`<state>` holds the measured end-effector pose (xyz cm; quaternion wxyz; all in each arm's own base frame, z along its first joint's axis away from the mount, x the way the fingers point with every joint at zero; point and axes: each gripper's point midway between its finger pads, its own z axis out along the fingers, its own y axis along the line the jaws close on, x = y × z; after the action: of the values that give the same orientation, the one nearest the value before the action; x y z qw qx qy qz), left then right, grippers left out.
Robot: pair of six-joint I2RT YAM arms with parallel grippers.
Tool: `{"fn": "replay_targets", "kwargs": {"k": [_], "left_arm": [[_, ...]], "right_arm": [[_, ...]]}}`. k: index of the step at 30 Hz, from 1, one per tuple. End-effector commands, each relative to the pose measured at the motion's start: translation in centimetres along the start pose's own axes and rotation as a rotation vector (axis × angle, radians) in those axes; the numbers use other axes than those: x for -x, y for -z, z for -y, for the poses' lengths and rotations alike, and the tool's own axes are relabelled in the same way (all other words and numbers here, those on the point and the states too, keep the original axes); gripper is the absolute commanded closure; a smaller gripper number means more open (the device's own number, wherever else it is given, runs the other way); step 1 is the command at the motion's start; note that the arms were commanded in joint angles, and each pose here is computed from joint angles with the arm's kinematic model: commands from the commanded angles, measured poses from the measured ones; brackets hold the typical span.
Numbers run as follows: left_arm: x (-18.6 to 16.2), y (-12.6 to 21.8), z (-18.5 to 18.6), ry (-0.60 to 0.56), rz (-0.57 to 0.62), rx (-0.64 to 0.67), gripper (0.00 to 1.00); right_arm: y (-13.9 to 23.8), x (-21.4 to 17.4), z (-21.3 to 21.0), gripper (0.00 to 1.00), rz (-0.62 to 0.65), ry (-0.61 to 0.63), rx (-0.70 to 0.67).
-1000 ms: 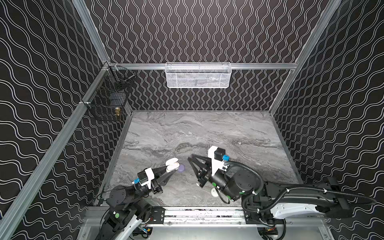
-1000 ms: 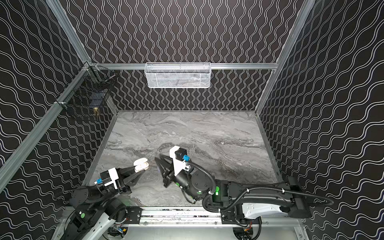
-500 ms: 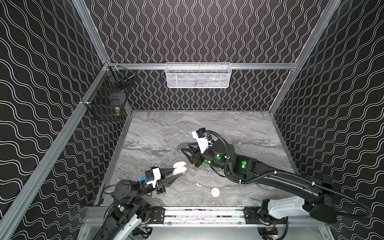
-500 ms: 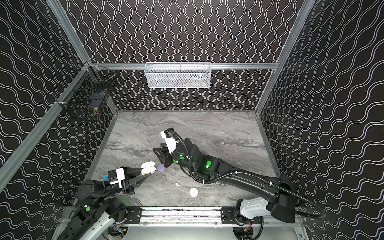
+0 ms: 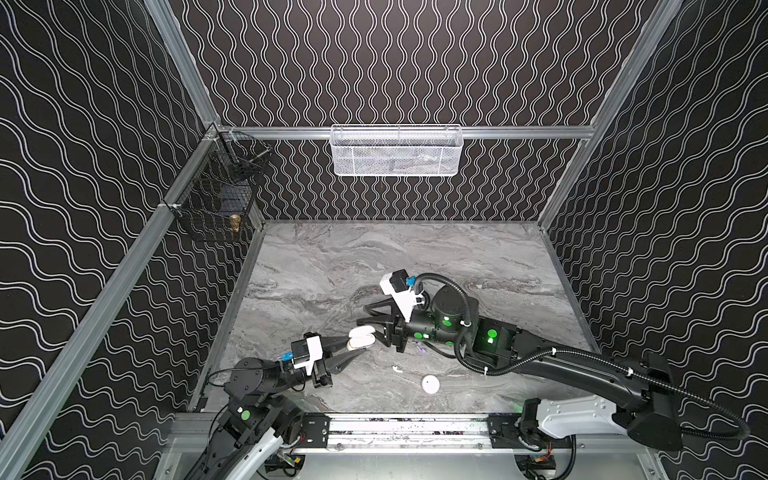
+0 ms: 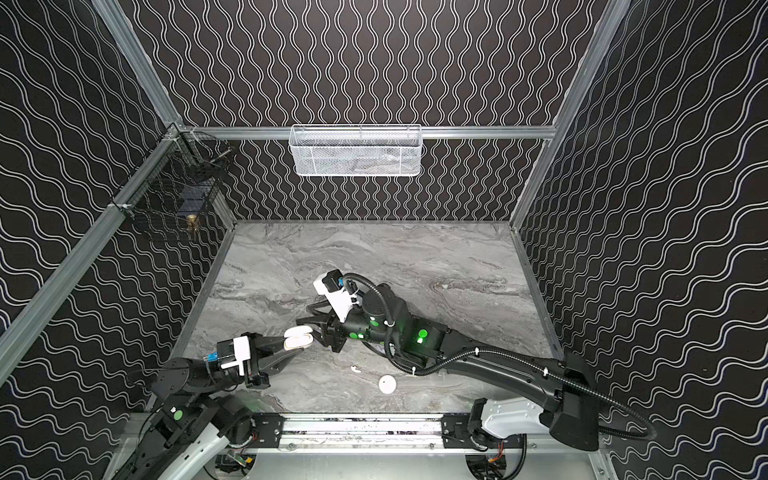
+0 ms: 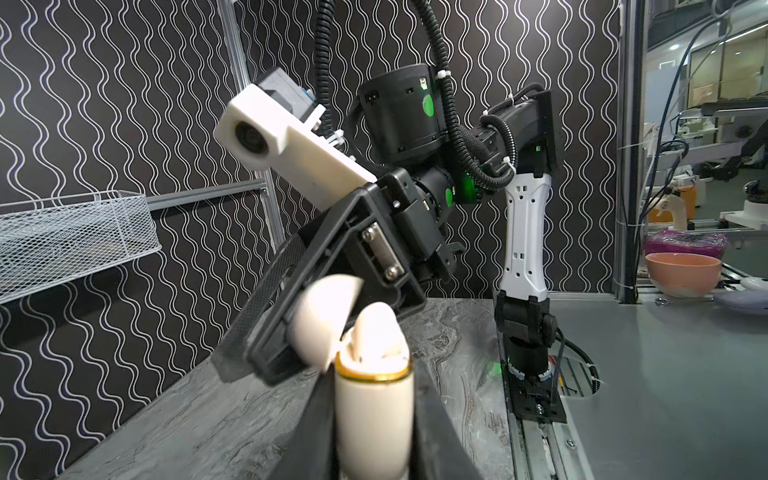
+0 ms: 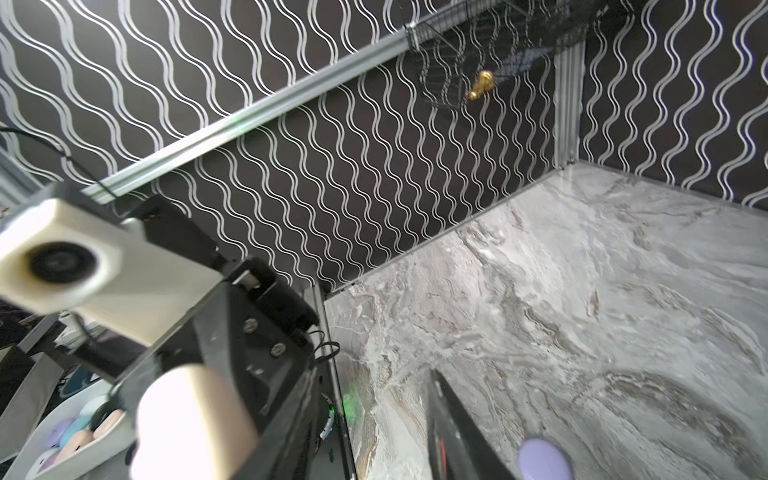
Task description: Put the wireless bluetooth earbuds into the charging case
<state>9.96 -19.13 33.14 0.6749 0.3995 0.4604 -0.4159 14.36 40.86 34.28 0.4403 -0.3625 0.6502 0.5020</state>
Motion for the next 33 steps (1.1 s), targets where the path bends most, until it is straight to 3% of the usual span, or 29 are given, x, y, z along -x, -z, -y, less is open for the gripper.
{"fn": "replay_targets", "kwargs": {"k": [1, 5, 8, 10, 14, 18, 21, 24, 29, 33], "left_arm": [[0.2, 0.0, 0.0, 0.004, 0.009, -0.004, 1.00], [0.0, -0.1, 0.0, 0.010, 0.002, -0.008, 1.00], [-0.2, -0.2, -0.4, 0.017, -0.008, 0.014, 1.00], [-0.8, -0.2, -1.5, 0.031, -0.027, 0.077, 1.00], [-3.2, -0.1, -5.7, 0.099, -0.095, 0.295, 1.00], [-7.8, 0.0, -10.4, 0.216, -0.219, 0.529, 1.00], [-11.4, -0.5, -12.8, 0.293, -0.330, 0.623, 1.00], [-14.9, -0.1, -15.2, 0.404, -0.397, 0.695, 1.00], [-18.6, 3.6, -20.2, 0.736, -0.286, 0.715, 1.00], [-21.5, 5.5, -22.3, 0.857, -0.310, 0.744, 1.00]], "right_arm": [[0.8, 2.4, -1.8, 0.57, 0.107, 0.042, 0.077], [1.4, 1.9, -2.7, 0.58, 0.115, 0.057, 0.137], [1.5, 1.7, -2.2, 0.59, 0.114, 0.047, 0.105], [1.8, 1.7, -0.8, 0.60, 0.121, 0.026, 0.019], [4.3, 0.9, 4.8, 0.58, 0.149, -0.056, -0.300], [8.4, -2.6, 11.3, 0.52, 0.144, -0.181, -0.655], [10.1, -6.3, 14.1, 0.51, 0.060, -0.233, -0.795], [11.1, -9.9, 15.6, 0.50, -0.009, -0.280, -0.847], [12.6, -14.1, 17.0, 0.46, -0.076, -0.336, -0.904], [13.2, -16.0, 17.7, 0.45, -0.115, -0.364, -0.924]]}}
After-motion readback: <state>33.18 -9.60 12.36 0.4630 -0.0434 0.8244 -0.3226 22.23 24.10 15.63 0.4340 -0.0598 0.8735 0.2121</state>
